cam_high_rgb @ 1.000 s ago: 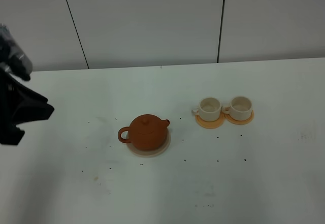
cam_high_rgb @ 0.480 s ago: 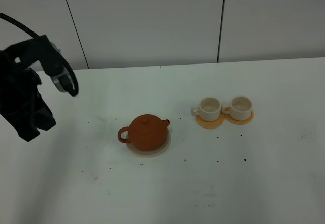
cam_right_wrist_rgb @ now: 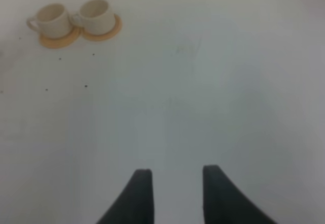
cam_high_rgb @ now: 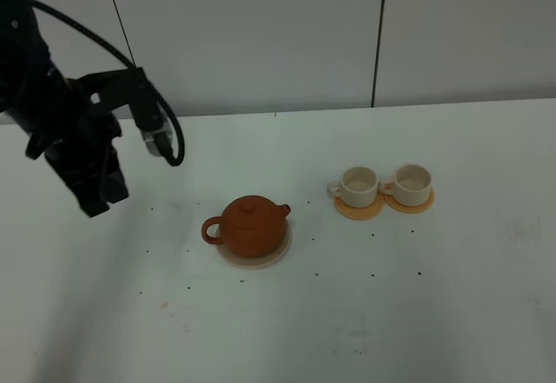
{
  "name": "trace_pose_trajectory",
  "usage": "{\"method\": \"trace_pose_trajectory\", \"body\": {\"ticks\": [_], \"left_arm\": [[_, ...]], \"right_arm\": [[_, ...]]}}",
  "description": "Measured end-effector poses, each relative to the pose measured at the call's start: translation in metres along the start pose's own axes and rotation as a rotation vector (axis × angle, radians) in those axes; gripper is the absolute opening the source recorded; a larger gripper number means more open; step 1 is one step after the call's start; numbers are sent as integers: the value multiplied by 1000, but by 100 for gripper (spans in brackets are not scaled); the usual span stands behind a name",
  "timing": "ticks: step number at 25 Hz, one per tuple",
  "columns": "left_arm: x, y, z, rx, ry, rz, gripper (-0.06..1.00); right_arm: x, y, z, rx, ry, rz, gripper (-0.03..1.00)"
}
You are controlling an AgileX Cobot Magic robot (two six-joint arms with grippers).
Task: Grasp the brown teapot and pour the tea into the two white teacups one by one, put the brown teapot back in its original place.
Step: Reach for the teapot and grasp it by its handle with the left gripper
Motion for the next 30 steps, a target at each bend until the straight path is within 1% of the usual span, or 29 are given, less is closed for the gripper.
{"method": "trace_pose_trajectory", "body": {"ticks": [3, 5, 8, 10, 14, 16, 21, 24, 28, 30], "left_arm": [[-7, 16, 8, 6, -23, -41, 25], [-11, 23, 14, 4, -24, -43, 25], [-18, 32, 21, -22, 7, -12, 25], [-24, 40, 23, -55, 26, 18, 25], [-40, 58, 26, -72, 35, 32, 25], [-50, 66, 26, -68, 27, 36, 25], [-75, 77, 15, -99, -15, 66, 25], [-78, 81, 10, -113, -20, 68, 28], [-79, 82, 10, -124, -12, 78, 32], [-82, 81, 10, -123, -13, 86, 33]], "right_arm": [[0, 0, 0, 0, 0, 0, 24], [0, 0, 0, 0, 0, 0, 24], [0, 0, 0, -1, 2, 0, 24], [0, 0, 0, -1, 2, 0, 24], [0, 0, 0, -1, 2, 0, 24], [0, 0, 0, -1, 2, 0, 24], [0, 0, 0, -2, 2, 0, 24], [0, 0, 0, -1, 2, 0, 24], [0, 0, 0, -1, 2, 0, 24], [0, 0, 0, -1, 2, 0, 24]]}}
Point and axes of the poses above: a point on each arm's last joint axis where the gripper is mounted, x pointing back along that axis away from the gripper, z along the wrist's bending axis when the last joint is at zero, y = z × x, the point moved 7 cm from there along -x, pointing out along that axis toward the gripper, and after that the axes turned 5 degrees about x, right-handed, at the moved point
